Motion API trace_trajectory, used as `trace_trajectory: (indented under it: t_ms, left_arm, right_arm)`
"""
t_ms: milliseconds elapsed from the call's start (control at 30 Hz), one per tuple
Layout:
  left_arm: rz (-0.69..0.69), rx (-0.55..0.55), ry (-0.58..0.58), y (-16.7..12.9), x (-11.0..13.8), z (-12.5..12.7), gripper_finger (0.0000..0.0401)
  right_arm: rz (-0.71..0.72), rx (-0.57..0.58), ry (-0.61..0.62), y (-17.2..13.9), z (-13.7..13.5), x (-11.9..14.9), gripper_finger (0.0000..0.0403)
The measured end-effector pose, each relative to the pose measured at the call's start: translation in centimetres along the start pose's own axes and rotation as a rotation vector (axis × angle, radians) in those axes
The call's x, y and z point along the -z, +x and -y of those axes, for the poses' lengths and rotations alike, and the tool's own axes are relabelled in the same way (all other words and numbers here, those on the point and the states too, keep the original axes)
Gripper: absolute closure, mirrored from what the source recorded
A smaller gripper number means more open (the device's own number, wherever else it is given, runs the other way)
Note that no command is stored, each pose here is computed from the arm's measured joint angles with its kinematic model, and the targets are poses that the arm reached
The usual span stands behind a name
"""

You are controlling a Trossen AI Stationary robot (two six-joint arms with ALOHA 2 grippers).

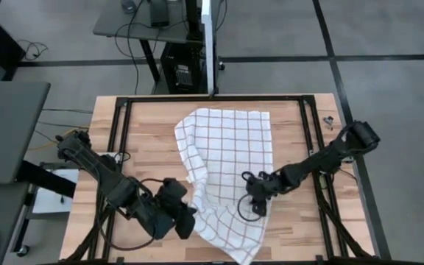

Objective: Roll towel
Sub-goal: Roll the white towel

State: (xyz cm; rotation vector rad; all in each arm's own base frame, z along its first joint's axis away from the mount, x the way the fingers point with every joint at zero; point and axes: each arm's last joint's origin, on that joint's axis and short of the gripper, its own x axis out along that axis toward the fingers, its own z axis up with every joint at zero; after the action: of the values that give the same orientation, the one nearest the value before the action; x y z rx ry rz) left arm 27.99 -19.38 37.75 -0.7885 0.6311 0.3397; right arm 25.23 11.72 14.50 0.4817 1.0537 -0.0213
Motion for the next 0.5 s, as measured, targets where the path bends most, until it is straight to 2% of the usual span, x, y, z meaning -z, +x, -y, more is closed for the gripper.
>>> trace_trajectory:
  t_ms: [133, 300, 400, 500]
  left_arm:
    - [0.017, -0.015, 0.066, 0.4, -1.0, -0.2, 0.0401]
    - [0.034, -0.035, 0.165, 0.9, -2.0, -0.6, 0.0401]
    - [0.041, -0.041, 0.240, 1.1, -2.4, -0.7, 0.0401]
    - [0.036, -0.038, 0.297, 1.2, -2.6, -0.7, 0.0401]
  right_arm:
    - [0.113, -0.177, 0.006, -3.4, -3.2, -0.7, 0.0223]
    - [0.247, -0.546, 0.048, -7.1, -8.2, 0.3, 0.0223]
    - [0.347, -0.745, 0.027, -8.4, -10.7, 1.2, 0.0223]
    - [0.471, -0.832, 0.194, -8.4, -12.2, 1.1, 0.0223]
